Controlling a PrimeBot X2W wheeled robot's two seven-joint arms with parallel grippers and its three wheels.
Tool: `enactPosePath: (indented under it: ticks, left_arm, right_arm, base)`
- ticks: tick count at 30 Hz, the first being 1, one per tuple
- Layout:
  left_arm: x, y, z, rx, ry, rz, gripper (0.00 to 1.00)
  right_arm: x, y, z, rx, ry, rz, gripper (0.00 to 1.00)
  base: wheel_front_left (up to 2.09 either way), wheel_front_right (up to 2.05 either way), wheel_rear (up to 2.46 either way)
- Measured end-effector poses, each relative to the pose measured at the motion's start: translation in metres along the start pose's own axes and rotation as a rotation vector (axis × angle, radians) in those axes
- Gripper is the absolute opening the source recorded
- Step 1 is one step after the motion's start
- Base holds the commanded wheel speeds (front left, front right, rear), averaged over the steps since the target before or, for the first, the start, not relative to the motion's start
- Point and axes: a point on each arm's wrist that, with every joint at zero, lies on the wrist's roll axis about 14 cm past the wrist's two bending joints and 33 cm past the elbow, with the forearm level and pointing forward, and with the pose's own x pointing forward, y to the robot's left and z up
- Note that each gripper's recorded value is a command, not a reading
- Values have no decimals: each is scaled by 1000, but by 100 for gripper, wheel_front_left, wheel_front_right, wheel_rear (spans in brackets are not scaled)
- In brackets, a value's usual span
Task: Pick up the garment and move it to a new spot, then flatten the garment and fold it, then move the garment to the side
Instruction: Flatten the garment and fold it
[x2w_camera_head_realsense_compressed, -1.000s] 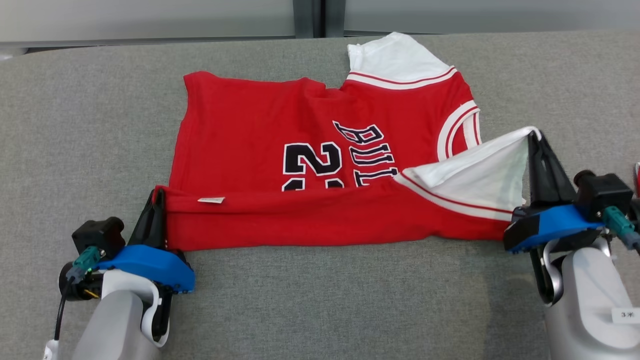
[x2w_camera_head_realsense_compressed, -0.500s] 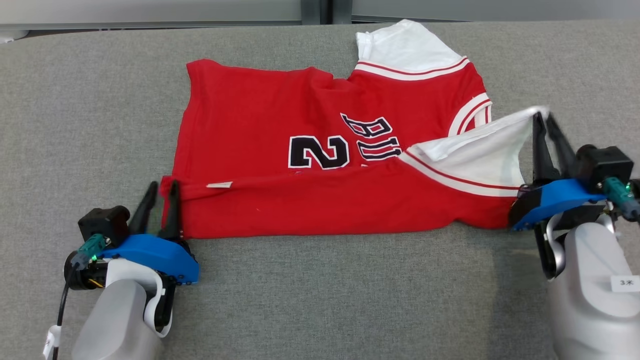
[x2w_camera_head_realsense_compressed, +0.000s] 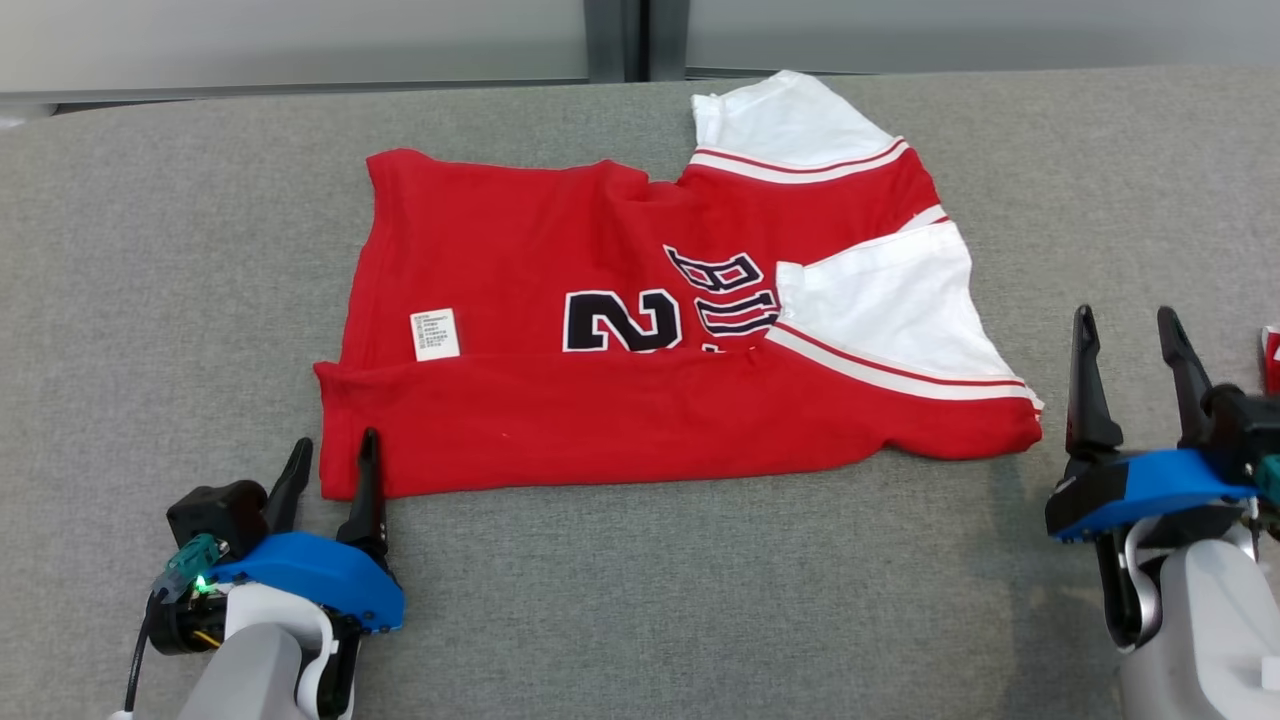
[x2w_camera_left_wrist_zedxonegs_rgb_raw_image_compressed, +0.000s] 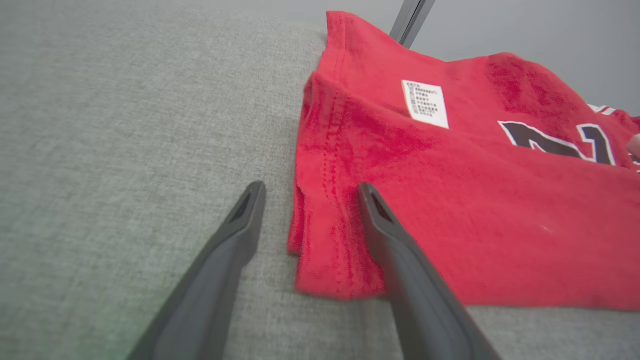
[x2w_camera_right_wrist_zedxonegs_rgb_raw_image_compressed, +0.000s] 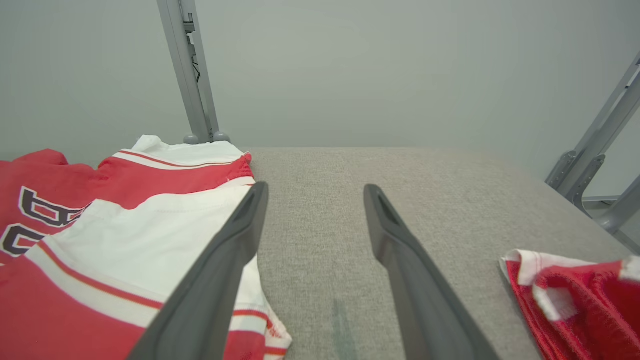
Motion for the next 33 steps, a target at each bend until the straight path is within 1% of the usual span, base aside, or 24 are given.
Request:
enactPosePath:
  ticks: [5,9,10,11,12,13,18,25,26,27,28,33]
  left_arm:
    - [2,1,-17,17,60,-4,100]
    - [2,1,-25,24,101,-1,100]
    - [2,1,-27,24,110,1,91]
    - [2,1,-28,24,116,1,56]
    - [3,0,-29,22,123,1,31]
    - [3,0,-30,22,129,0,0]
    - [4,-3,-34,20,146,-12,0]
    - [3,-4,-33,14,148,-21,0]
    - [2,-4,-32,13,147,-20,0]
    - [1,-3,-32,11,145,-19,0]
    - [1,-3,-32,11,145,-21,0]
    - [-2,-5,-32,3,146,-28,0]
  right_arm:
    - [-18,-16,-9,10,23,-41,100]
    - [-34,-19,-24,25,69,-50,100]
    - [-38,-18,-29,31,84,-45,100]
    - [-41,-14,-35,37,104,-37,100]
    - [-45,-11,-42,46,127,-28,100]
    - [-48,-7,-48,56,144,-20,100]
    - [-52,7,-69,101,211,7,100]
    - [-44,25,-88,162,282,33,100]
    - [-44,27,-91,167,292,37,89]
    - [-45,30,-95,167,306,44,52]
    - [-44,31,-96,166,312,47,0]
    - [-43,38,-96,170,319,67,0]
  base:
    - [0,0,0]
    - [0,0,0]
    - [0,0,0]
    - [0,0,0]
    - [0,0,0]
    - [0,0,0]
    - [0,0,0]
    - [0,0,0]
    - [0,0,0]
    - [0,0,0]
    - [0,0,0]
    - [0,0,0]
